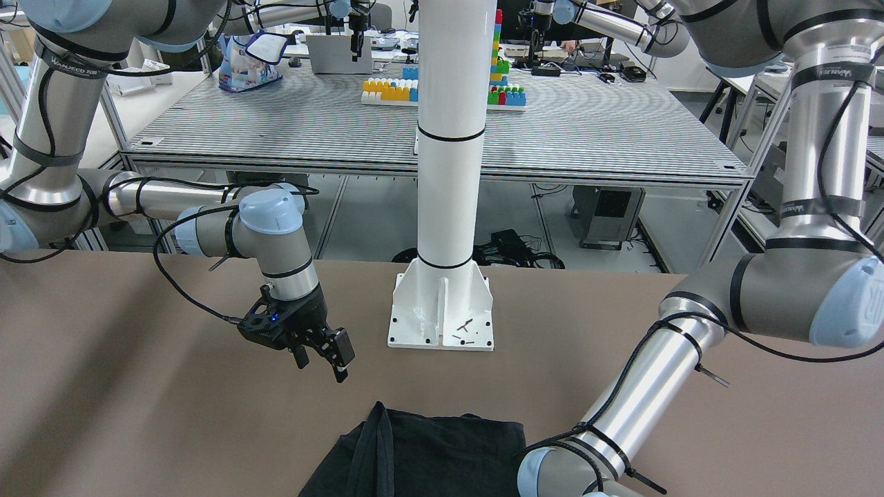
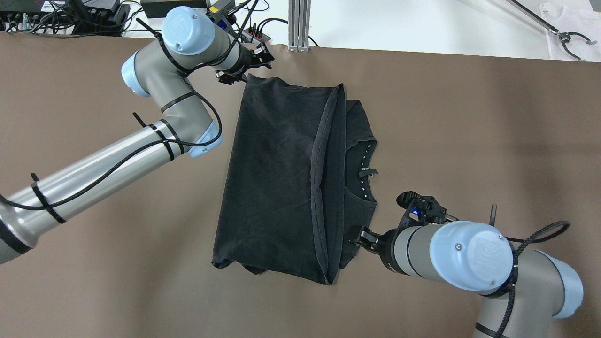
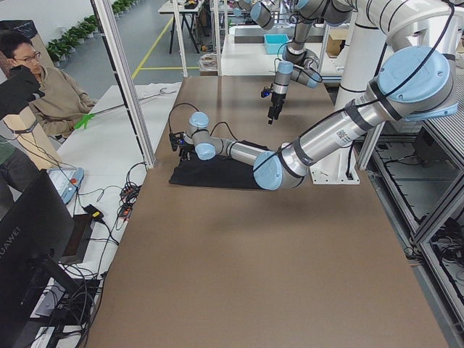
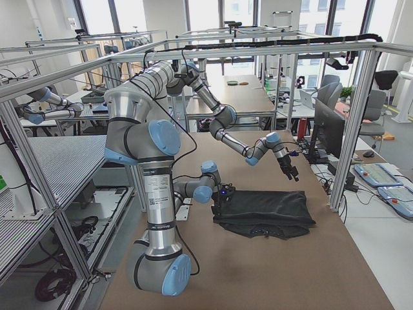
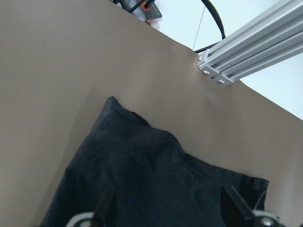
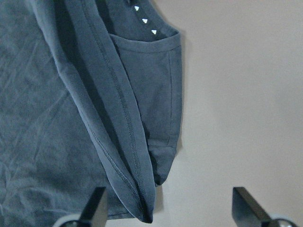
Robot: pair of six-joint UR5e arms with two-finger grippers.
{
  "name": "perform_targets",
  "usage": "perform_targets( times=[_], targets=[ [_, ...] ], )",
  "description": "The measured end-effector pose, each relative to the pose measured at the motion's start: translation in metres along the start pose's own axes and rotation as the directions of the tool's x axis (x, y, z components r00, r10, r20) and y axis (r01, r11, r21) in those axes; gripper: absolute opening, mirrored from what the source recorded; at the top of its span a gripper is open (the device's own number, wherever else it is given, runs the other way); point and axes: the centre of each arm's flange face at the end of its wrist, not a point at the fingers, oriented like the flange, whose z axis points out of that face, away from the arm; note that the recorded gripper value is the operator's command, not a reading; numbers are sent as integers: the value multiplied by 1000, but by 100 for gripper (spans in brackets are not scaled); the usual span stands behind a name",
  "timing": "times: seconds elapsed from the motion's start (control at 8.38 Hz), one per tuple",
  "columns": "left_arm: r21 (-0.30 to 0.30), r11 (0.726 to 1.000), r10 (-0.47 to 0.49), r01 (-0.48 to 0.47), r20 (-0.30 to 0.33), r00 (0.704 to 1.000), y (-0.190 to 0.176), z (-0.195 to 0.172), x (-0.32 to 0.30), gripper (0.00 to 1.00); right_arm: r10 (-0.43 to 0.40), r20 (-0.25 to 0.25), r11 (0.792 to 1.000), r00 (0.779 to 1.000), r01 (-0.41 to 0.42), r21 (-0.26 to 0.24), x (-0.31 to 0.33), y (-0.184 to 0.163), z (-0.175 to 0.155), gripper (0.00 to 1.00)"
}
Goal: Fold clothes
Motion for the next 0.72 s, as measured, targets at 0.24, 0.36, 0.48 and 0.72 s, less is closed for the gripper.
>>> perform_targets(
  times=[0.24, 0.36, 0.48, 0.72],
  targets=[
    [4, 1000, 6, -6, -11, 1000, 6, -15, -48, 100, -337, -7, 941, 942, 337, -13, -10, 15, 17, 55],
    [9, 1000, 5, -5, -16, 1000, 9, -24, -68, 100, -487, -11, 873, 873, 487, -23, -18, 21, 30, 54],
    [16, 1000, 4, -3, -23, 1000, 12, -34, -83, 100, -590, -22, 807, 807, 589, -35, -27, 24, 46, 50],
    [23, 1000, 2, -1, -43, 999, 17, -50, -92, 100, -675, -43, 738, 737, 673, -55, -43, 26, 73, 47]
  ],
)
